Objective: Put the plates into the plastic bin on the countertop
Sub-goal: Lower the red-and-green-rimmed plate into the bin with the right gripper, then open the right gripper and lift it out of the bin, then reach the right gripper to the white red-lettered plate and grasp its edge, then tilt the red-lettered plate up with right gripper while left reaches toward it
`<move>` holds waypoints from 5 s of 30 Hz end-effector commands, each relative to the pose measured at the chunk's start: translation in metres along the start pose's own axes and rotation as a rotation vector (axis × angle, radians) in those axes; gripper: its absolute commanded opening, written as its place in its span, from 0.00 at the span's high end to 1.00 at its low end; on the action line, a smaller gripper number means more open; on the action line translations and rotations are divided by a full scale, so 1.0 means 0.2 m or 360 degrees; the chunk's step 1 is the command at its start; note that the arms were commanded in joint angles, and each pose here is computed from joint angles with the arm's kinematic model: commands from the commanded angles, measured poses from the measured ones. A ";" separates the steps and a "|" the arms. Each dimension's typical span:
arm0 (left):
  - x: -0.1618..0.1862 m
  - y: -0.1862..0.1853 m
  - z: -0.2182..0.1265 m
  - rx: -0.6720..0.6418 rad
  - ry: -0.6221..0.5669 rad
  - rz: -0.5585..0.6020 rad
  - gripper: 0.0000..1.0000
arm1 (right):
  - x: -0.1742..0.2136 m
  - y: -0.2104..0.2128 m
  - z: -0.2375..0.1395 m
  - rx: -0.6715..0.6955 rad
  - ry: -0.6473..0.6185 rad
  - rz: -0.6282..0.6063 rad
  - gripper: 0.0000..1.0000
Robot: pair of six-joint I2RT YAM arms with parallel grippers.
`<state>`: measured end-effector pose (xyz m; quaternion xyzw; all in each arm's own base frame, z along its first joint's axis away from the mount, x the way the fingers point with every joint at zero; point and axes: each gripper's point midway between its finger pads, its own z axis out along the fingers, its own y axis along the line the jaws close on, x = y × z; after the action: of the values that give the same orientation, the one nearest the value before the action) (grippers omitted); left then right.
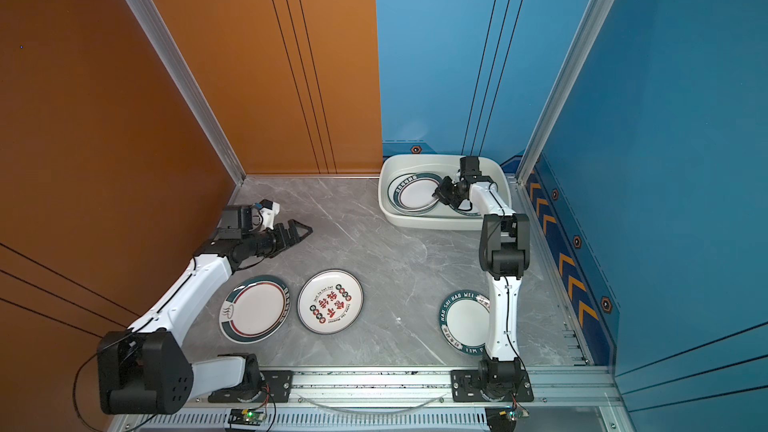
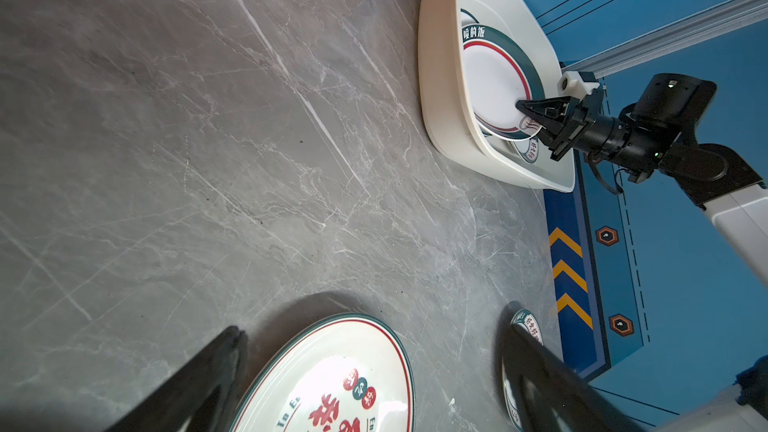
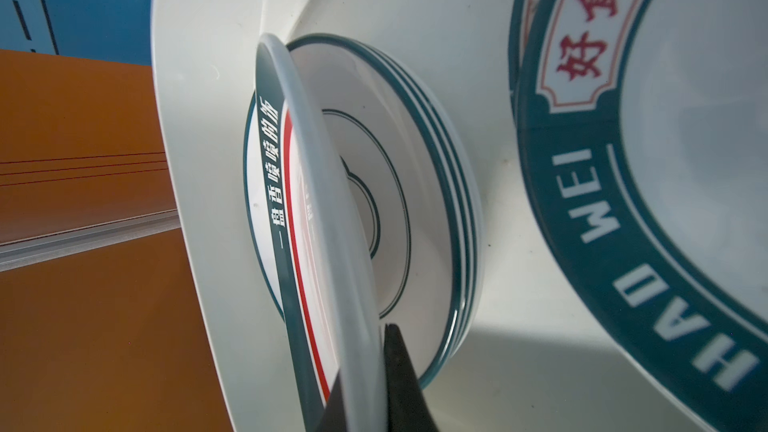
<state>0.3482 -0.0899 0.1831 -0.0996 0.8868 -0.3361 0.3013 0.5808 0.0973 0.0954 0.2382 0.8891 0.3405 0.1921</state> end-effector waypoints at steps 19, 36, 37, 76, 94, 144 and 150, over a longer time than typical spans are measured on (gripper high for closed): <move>0.07 0.08 0.00 -0.0076 0.0089 0.0030 0.01 | 0.00 -0.09 -0.03 0.0360 -0.0029 -0.0203 0.59; 0.21 0.15 -0.08 -0.0250 0.0255 0.0132 0.01 | 0.03 -0.13 0.03 0.0481 0.0016 -0.0256 0.55; 0.22 0.15 -0.08 -0.0270 0.0277 0.0150 0.01 | 0.04 -0.13 0.03 0.0484 0.0016 -0.0265 0.55; 0.22 0.00 -0.06 -0.0117 0.0452 0.0292 0.00 | 1.69 0.23 -0.27 -0.0201 0.0900 -0.0973 0.45; 0.23 0.01 -0.06 -0.0118 0.0461 0.0289 0.00 | 2.04 0.21 0.02 -0.0199 0.1118 -0.1005 0.48; 0.30 -0.01 0.13 0.0044 0.0491 0.0162 0.02 | 1.56 0.35 -0.24 -0.0351 0.0821 -0.0820 1.00; 0.33 -0.05 0.20 0.0108 0.0504 0.0145 0.04 | 1.42 0.40 -0.35 -0.0431 0.0733 -0.0770 1.00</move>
<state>0.3172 -0.1340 0.1377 0.0054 0.9229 -0.3419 0.1767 0.3401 0.2734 0.1194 -0.0782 0.9034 0.4140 0.0799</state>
